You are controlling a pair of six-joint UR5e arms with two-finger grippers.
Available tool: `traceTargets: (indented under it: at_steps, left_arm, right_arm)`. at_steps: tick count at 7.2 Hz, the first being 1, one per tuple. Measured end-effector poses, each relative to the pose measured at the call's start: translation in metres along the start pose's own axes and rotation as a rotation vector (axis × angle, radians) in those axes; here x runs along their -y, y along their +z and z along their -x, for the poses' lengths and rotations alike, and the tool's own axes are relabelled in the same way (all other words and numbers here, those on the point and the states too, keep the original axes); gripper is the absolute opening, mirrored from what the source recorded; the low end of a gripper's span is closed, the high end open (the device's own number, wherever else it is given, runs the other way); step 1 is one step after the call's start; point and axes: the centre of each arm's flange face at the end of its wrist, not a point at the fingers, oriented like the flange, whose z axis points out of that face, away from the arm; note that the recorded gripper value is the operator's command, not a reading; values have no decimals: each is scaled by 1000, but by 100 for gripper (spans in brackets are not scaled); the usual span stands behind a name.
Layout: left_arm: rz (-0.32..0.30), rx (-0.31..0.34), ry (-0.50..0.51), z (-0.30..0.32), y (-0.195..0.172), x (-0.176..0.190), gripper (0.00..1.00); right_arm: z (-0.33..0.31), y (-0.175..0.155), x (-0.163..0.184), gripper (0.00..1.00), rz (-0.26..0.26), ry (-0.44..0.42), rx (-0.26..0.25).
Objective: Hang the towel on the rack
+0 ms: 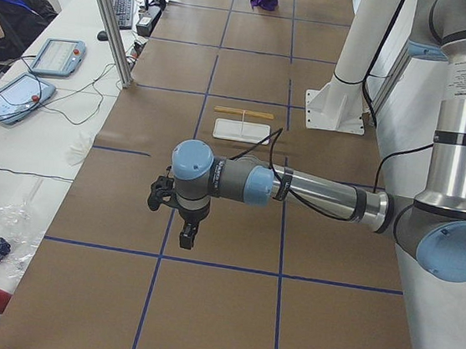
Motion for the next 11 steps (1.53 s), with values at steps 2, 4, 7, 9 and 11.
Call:
traceTargets:
  at_steps: [2,4,7,9,11]
  left_arm:
    - [-28,-12,28,-14,-12,7,100]
    - [-96,-11,96,-26,-25,21,100]
    - [-258,-22,114,-44,-43,38,100]
    - [-357,-57,76,-55,-50,53,100]
    - [-438,-107,41,-66,-53,64,100]
  right_arm:
    - [35,-53,39,0,-137,-90,-11]
    - [81,-140,102,0,-316,-164,-49]
    - [184,-238,246,0,-529,-139,-48]
    - [310,-245,329,0,-611,-76,7]
    - [426,-242,364,0,-687,-20,70]
